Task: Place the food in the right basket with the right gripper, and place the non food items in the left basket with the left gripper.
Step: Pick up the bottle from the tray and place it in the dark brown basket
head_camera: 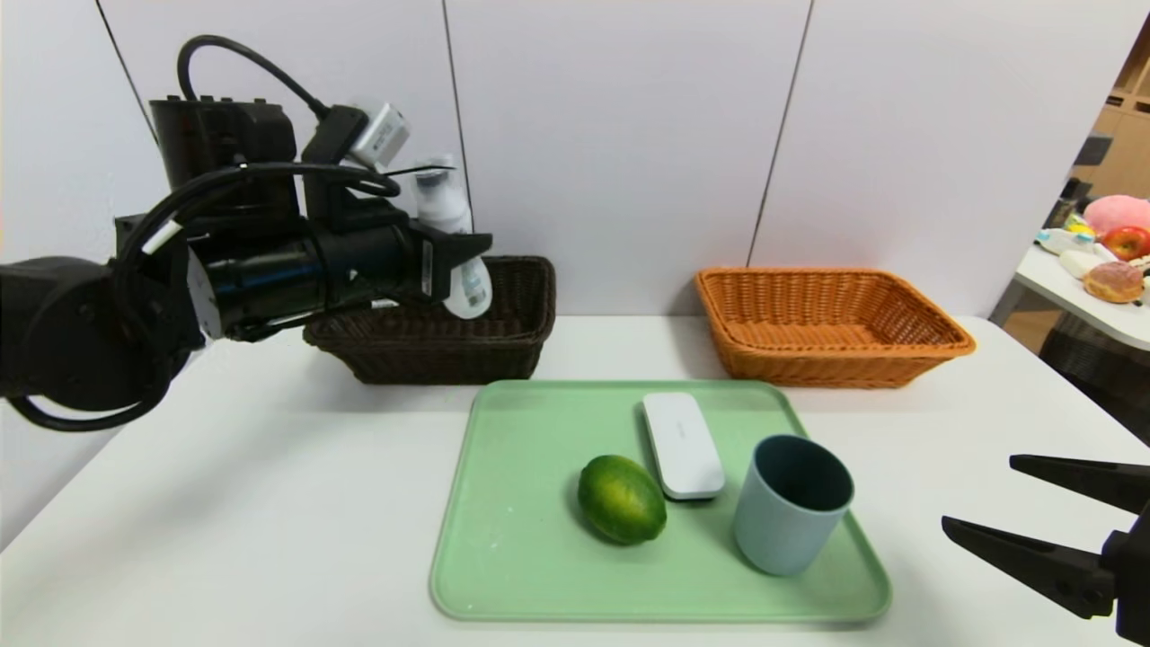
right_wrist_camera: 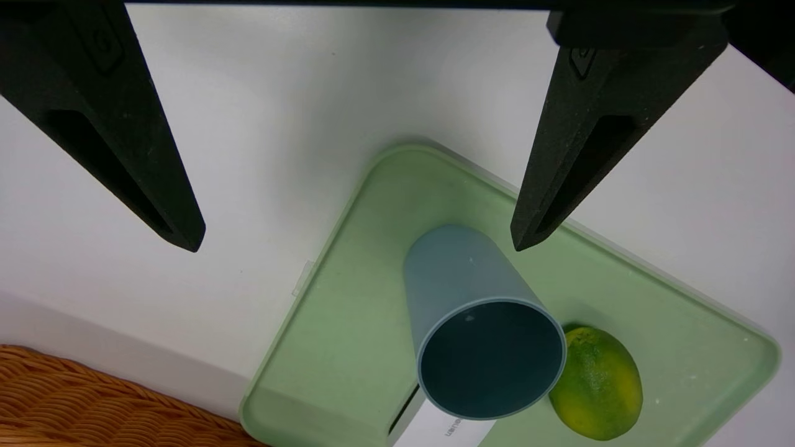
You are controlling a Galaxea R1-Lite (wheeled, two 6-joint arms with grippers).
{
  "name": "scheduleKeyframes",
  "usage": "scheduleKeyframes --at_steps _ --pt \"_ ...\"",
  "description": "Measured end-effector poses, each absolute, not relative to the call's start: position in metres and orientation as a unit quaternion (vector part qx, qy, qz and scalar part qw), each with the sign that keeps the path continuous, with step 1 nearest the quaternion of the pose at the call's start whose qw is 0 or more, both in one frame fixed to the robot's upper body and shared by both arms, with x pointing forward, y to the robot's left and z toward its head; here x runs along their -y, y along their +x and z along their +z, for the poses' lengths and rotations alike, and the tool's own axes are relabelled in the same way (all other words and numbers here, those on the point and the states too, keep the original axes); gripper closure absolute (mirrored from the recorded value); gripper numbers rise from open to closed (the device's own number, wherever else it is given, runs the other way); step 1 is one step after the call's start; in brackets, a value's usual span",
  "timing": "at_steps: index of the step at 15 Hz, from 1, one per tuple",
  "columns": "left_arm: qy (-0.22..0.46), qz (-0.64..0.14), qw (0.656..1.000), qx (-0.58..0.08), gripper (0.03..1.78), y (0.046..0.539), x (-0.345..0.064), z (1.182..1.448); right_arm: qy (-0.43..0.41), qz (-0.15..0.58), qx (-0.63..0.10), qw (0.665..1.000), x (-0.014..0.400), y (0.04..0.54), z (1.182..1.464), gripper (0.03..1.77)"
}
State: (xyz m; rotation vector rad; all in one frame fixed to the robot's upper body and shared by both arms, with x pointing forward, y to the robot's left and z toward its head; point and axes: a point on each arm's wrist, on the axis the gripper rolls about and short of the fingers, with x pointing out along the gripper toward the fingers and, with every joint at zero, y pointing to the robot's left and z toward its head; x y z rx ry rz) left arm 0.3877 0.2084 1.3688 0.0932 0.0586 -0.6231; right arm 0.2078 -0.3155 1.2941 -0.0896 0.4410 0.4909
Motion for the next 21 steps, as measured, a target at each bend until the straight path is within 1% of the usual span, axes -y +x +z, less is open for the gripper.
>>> scheduleKeyframes --at_steps 2,4,12,17,21 --pt "0.072 -0.281 0.956 -0.028 1.16 0.412 -0.218 1.368 -0.043 0.246 -0.218 0.943 0.315 0.208 1.293 0.1" --pt "0.089 -0.266 0.959 -0.033 1.16 0.435 -0.224 1.359 -0.043 0.248 -0.219 0.943 0.315 0.208 1.293 0.1" --pt "0.111 -0.247 0.961 -0.056 1.16 0.501 -0.224 1.321 -0.043 0.247 -0.219 0.943 0.315 0.213 1.294 0.1" --pt "0.11 -0.24 0.962 -0.072 1.16 0.526 -0.226 1.297 -0.042 0.247 -0.222 0.942 0.315 0.214 1.293 0.1" --pt "0.107 -0.242 0.96 -0.09 1.16 0.536 -0.223 1.279 -0.041 0.246 -0.225 0.942 0.315 0.214 1.292 0.1"
